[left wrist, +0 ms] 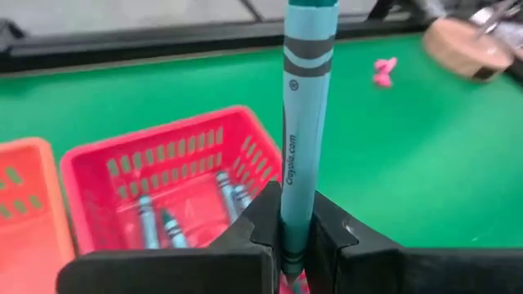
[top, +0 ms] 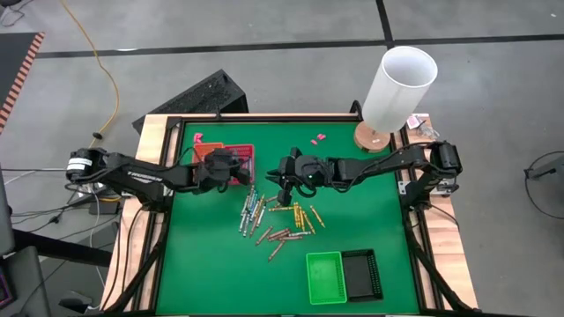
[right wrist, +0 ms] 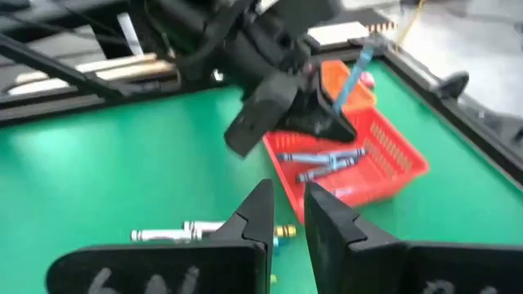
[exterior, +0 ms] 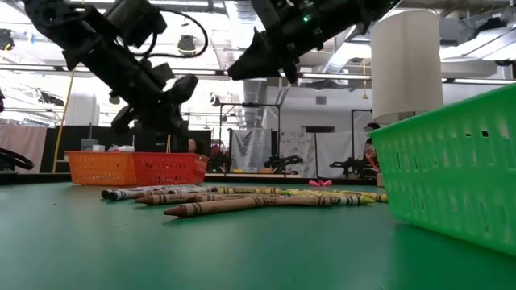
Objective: Sort crayons
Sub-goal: Put the blue crayon into the red bin, then put the brown crayon into the black bin
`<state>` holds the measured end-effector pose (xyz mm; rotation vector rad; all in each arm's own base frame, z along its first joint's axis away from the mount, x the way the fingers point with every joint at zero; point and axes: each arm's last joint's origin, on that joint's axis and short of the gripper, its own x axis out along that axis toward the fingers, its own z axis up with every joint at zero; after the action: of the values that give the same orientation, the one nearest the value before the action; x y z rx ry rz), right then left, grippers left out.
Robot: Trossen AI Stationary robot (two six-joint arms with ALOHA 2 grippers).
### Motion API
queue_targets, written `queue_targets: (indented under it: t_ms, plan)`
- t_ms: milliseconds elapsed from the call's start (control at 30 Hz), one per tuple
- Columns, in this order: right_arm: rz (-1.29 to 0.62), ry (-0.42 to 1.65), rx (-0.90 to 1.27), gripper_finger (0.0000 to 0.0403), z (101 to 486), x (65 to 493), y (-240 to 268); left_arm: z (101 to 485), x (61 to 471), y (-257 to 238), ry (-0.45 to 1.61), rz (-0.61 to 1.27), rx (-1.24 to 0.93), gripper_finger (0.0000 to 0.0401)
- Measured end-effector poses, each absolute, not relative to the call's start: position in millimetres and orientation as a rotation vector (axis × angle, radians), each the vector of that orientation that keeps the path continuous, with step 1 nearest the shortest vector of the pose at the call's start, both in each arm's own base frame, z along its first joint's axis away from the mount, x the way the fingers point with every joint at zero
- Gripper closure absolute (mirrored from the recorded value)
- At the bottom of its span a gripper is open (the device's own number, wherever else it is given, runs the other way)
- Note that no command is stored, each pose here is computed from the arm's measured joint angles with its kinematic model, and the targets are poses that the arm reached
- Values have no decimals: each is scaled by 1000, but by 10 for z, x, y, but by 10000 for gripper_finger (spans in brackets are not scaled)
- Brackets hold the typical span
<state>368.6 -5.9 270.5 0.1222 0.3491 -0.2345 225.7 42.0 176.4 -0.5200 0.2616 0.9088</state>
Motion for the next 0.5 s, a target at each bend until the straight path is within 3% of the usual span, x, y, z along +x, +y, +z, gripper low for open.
queue_targets:
  t_ms: [267, 500]
  plan:
    - [-251, 494, 120, 334, 2576, 3625, -60, 1752, 2249, 461, 296, 891, -511, 353]
    - [-252, 573, 115, 334, 2511, 3585, -34, 1736, 2239, 460, 319, 895, -498, 284]
